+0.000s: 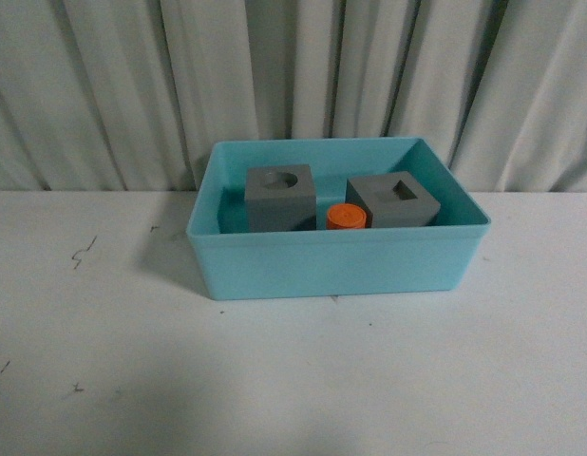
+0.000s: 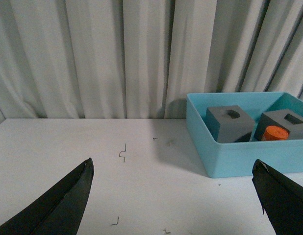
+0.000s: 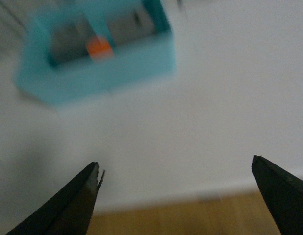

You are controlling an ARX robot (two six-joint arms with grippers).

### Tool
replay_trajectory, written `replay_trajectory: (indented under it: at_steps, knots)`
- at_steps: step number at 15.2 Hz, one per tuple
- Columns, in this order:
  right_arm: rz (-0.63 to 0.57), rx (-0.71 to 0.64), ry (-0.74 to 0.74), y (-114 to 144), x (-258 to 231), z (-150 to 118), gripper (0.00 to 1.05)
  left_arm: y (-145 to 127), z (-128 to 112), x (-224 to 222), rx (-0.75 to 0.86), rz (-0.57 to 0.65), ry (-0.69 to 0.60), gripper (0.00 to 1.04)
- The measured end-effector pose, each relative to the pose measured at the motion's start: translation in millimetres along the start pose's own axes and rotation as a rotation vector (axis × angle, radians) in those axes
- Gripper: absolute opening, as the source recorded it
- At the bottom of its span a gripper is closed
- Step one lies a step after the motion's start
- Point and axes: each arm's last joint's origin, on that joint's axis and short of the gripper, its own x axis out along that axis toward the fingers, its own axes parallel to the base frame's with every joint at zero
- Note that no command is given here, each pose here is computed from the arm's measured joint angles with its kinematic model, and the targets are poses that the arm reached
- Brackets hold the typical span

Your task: Place gray and orange parts in blue box

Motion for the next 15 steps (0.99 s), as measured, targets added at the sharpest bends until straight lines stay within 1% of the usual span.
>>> replay_trajectory:
  at_steps: [1, 2, 3, 5, 6, 7, 8, 9, 13, 15]
  knots:
    - [0.051, 0.051, -0.22, 0, 3, 1, 0.9, 0, 0, 0, 0.0, -0.001, 0.0, 0.98]
    - [0.062, 0.041, -0.388, -13, 3, -6, 0.79, 0, 0, 0, 0.0, 0.002, 0.001, 0.98]
    - [0.035, -0.002, -0.512, -28, 5, -10, 0.66, 0, 0, 0, 0.0, 0.002, 0.0, 0.98]
    - [0.014, -0.138, -0.576, -42, 2, -8, 0.43, 0, 0, 0, 0.0, 0.0, 0.0, 0.98]
    - [-0.008, -0.176, -0.555, -49, 0, -13, 0.3, 0, 0, 0, 0.0, 0.0, 0.0, 0.98]
    - [0.008, -0.198, -0.559, -56, -1, -20, 0.17, 0, 0, 0, 0.0, 0.0, 0.0, 0.98]
    - [-0.006, -0.192, -0.576, -61, -2, -19, 0.06, 0, 0, 0, 0.0, 0.0, 0.0, 0.98]
    - [-0.016, -0.196, -0.581, -65, -2, -19, 0.02, 0, 0, 0, 0.0, 0.0, 0.0, 0.98]
    - [-0.004, -0.206, -0.575, -71, 1, -22, 0.02, 0, 0, 0, 0.0, 0.0, 0.0, 0.98]
    - [0.007, -0.211, -0.575, -78, 1, -23, 0.02, 0, 0, 0, 0.0, 0.0, 0.0, 0.98]
